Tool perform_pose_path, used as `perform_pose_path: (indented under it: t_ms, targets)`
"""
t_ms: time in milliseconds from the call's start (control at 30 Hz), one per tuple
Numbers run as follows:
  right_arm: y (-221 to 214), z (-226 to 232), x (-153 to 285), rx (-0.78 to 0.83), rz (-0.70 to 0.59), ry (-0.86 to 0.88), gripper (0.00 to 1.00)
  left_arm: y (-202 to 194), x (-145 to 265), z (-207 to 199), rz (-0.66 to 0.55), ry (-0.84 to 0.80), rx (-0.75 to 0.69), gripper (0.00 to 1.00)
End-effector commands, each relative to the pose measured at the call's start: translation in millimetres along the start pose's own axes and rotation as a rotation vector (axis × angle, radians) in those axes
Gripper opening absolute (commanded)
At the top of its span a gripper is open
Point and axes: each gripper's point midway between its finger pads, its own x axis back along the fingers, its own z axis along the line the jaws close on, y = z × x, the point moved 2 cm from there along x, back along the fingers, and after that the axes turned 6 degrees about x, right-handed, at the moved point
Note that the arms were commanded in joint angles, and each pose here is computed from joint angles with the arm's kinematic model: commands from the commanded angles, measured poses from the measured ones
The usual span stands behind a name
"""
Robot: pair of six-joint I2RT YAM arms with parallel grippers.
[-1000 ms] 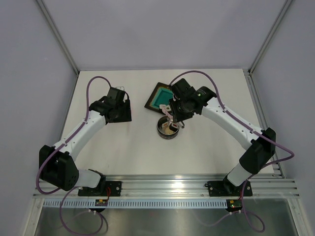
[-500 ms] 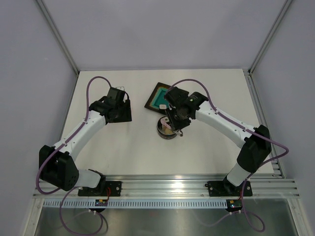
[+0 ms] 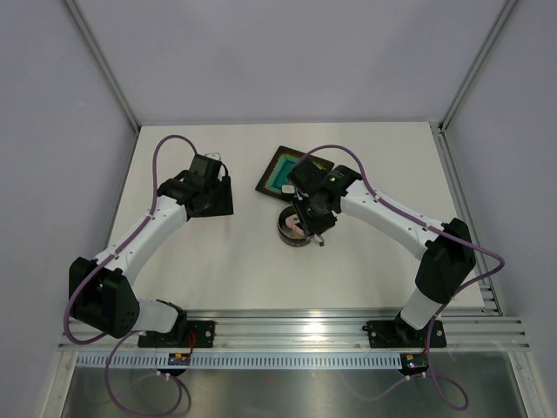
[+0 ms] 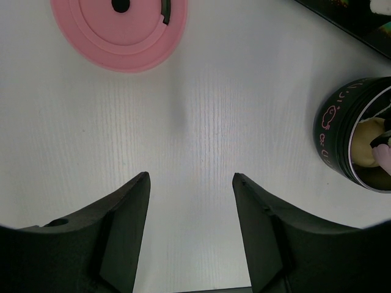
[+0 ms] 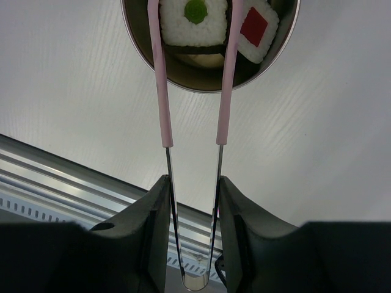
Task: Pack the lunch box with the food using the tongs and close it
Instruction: Place the fake food in the packing box.
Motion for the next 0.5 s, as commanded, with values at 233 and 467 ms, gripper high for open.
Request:
perform_pose_path:
  t_ms: [233,467]
  targets:
    - [1.2,7.7,-0.4,0.027,0.003,0.021,0.41,10.8,1.6,-6.3,-0.045,-0.036,0.008,0.6]
    - [5.6,8.8,4.9,0.025,-0.019,0.024,0.48,10.1,1.0,-5.2,-0.043,-0.033,0.007,0.6]
